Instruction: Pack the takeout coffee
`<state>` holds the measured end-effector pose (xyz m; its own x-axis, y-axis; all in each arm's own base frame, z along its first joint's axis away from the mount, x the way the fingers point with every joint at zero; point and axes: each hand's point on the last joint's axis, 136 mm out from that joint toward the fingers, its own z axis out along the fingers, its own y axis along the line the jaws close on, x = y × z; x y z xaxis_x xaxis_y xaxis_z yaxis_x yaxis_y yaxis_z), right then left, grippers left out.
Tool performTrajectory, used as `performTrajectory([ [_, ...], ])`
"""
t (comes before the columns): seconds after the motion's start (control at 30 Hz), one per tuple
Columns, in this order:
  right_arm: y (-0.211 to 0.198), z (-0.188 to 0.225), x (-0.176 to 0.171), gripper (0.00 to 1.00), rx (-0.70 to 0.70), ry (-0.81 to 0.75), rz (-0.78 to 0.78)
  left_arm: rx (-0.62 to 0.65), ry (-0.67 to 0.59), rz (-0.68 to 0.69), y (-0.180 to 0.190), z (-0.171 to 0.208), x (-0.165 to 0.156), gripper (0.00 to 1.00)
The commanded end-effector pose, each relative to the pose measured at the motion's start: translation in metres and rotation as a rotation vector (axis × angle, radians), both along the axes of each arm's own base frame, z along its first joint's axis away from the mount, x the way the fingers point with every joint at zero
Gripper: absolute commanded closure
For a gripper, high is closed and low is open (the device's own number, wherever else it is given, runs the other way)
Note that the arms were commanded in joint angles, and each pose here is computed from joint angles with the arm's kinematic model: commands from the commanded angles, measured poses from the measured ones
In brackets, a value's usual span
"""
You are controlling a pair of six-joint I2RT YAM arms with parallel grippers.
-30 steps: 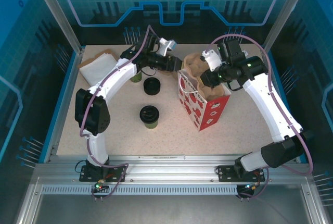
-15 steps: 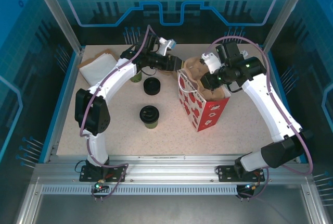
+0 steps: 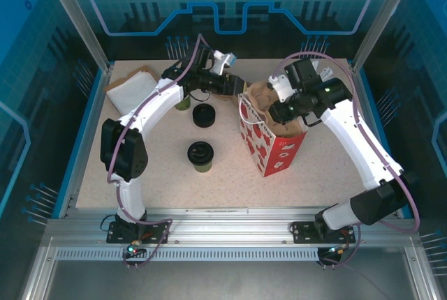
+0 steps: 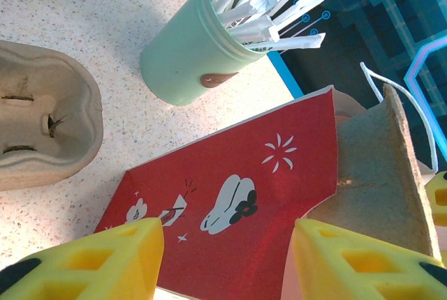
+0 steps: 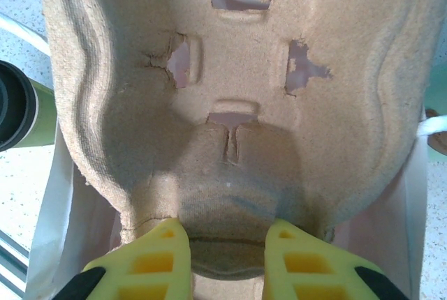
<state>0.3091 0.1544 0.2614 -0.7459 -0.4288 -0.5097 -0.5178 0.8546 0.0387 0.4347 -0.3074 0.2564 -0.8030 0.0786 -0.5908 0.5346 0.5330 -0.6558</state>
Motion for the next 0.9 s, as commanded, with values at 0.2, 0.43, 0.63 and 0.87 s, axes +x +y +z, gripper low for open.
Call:
performTrajectory([
  [0.2, -0.009, -0.022, -0.015, 0.79, -0.09, 0.076, -0.011, 0.031, 0.001, 0.026, 0.01, -0.004, -0.002, 0.45],
  [0.43, -0.01, -0.031, -0.014, 0.78, -0.137, 0.095, -0.018, 0.024, -0.007, 0.019, 0.01, -0.001, -0.003, 0.45],
  [0.63, -0.007, -0.037, -0.014, 0.79, -0.156, 0.11, -0.008, 0.016, -0.015, 0.016, 0.009, 0.002, -0.005, 0.44],
  [0.87, -0.005, -0.035, -0.015, 0.79, -0.158, 0.103, -0.005, 0.014, -0.02, 0.017, 0.009, 0.002, -0.006, 0.44],
])
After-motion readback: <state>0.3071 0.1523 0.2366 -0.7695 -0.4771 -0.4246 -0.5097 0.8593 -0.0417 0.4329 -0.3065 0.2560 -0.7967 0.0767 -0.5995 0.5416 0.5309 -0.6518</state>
